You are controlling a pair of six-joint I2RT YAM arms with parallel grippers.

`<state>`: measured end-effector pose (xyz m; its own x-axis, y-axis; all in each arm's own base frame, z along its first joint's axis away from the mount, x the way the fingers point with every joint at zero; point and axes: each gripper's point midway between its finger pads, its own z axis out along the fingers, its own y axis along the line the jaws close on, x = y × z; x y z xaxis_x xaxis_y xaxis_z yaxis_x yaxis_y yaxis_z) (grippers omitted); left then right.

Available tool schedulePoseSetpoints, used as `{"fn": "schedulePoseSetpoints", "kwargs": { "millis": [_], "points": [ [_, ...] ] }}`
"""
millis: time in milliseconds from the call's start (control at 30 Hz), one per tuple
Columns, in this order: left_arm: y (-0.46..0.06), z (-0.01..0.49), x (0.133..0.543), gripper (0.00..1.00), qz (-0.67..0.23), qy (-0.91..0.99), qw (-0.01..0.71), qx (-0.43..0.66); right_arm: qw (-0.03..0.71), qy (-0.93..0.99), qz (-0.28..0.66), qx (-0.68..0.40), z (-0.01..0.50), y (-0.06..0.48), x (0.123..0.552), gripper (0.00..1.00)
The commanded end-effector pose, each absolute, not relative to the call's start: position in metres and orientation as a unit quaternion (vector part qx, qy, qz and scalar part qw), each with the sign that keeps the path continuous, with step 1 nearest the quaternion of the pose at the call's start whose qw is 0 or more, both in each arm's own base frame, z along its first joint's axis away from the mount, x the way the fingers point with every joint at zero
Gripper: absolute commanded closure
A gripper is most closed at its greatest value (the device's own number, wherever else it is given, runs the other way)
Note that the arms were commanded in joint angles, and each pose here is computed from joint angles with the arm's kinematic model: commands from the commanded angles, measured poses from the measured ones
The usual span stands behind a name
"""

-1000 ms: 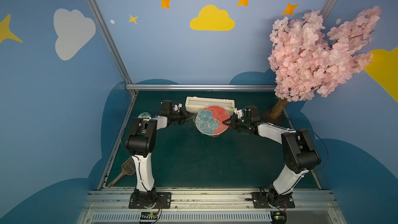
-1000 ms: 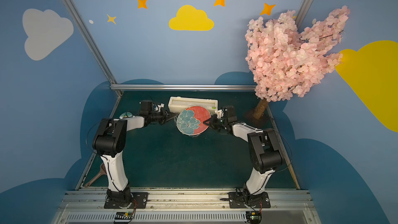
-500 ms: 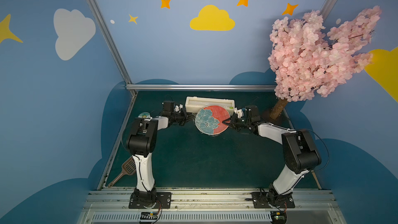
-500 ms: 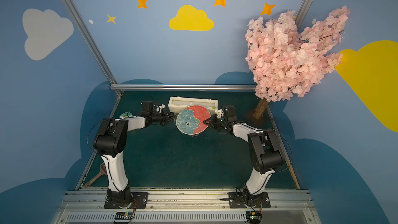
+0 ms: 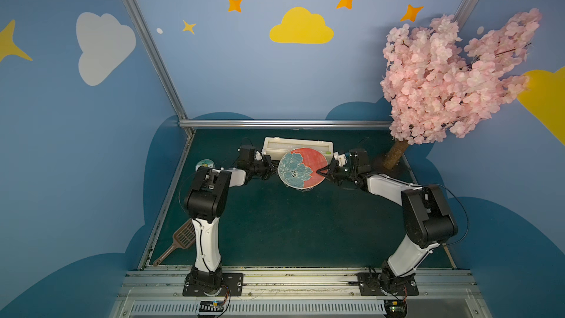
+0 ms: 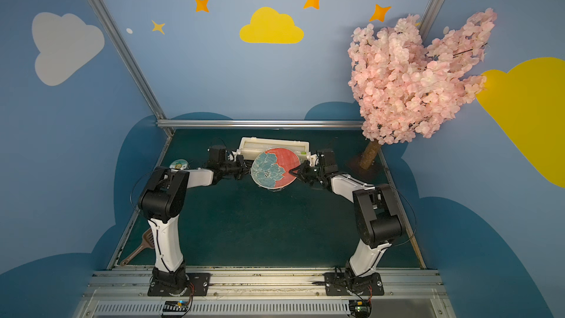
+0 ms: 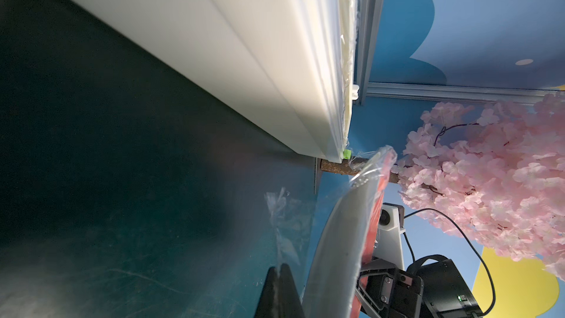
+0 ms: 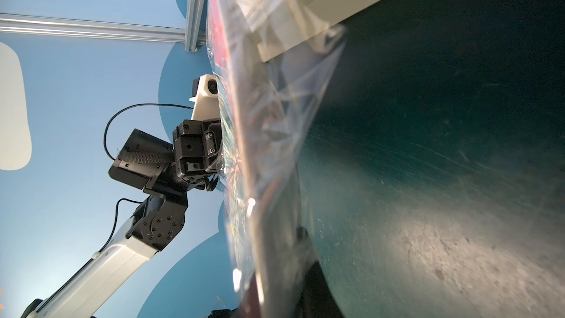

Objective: Wrap the plate with plastic wrap
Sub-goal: Cover the plate with plastic wrap.

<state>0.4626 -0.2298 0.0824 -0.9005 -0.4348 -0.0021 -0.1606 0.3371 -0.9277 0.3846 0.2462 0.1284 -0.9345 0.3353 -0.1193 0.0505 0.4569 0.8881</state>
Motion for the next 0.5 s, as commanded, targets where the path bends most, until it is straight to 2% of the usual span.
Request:
{"fn": "schedulePoseSetpoints", "kwargs": {
  "millis": [0,167,233,467],
  "points": [
    [-0.24,0.073,0.447,0.92,-0.552,0.807,0.098,-0.184,0.214,0.785,0.581,0.021,0.203,0.268,0.394,0.97],
    [-0.215,0.079,0.447,0.55,-0.552,0.802,0.11,-0.199,0.212,0.795,0.569,0.022,0.197,0.263,0.391,0.97],
    [-0.198,0.082,0.448,0.51,-0.551,0.799,0.118,-0.209,0.212,0.798,0.563,0.022,0.196,0.261,0.39,0.97],
    [-0.144,0.108,0.452,0.49,-0.545,0.794,0.153,-0.224,0.206,0.801,0.562,0.024,0.191,0.261,0.391,0.97]
  ]
}}
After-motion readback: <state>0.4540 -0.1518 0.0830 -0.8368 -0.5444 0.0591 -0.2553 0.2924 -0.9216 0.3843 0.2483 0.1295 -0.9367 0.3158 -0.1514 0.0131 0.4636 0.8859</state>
